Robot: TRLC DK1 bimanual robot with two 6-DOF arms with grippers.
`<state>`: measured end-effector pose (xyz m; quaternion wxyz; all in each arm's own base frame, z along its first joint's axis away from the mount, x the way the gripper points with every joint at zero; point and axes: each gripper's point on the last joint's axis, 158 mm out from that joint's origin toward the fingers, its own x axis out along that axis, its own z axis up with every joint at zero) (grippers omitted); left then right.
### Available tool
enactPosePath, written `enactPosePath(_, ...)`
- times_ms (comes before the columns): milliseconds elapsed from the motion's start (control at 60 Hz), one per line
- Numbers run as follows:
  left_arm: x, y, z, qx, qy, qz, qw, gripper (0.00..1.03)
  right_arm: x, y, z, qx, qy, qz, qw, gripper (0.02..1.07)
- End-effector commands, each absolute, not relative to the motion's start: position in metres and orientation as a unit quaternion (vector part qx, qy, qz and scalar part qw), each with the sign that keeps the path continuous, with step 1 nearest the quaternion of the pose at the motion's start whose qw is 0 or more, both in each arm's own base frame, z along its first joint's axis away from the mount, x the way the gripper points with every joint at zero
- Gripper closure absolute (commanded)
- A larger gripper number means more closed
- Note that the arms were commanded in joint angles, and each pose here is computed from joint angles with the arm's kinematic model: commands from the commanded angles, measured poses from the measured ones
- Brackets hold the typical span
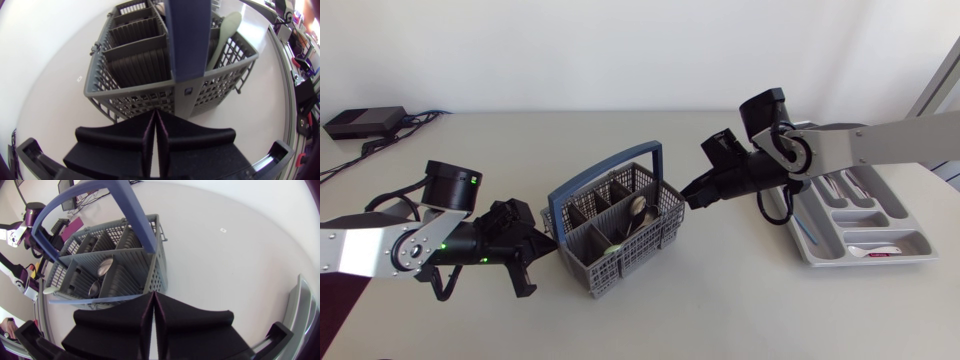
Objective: Sort the cutlery from the basket into the organizer compartments.
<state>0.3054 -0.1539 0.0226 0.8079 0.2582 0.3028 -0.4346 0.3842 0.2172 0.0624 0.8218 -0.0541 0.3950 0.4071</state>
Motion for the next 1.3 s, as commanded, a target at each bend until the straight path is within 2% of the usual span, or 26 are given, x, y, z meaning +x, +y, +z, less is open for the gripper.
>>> enactPosePath(0,0.329,-0.154,0.033,0.265,0.28,-0.43,0.817,1.0,0.356,0.224,0.064,-0.057,0.397,0.431,0.808,1.01)
enactPosePath(267,0.357,-0.165,0.036,0.256,0.276,-0.435,0.818,1.0,0.328,0.212,0.062,-0.056,0.403,0.426,0.808,1.01)
enactPosePath(717,0.409,-0.198,0.043,0.25,0.261,-0.446,0.819,1.0,0.343,0.208,0.064,-0.062,0.398,0.401,0.823,1.01)
enactPosePath(1083,0.408,-0.192,0.036,0.249,0.27,-0.443,0.818,1.0,0.36,0.214,0.069,-0.067,0.392,0.383,0.834,1.01)
enactPosePath(1283,0.417,-0.181,0.041,0.248,0.267,-0.43,0.826,1.0,0.35,0.226,0.066,-0.074,0.395,0.389,0.829,1.01)
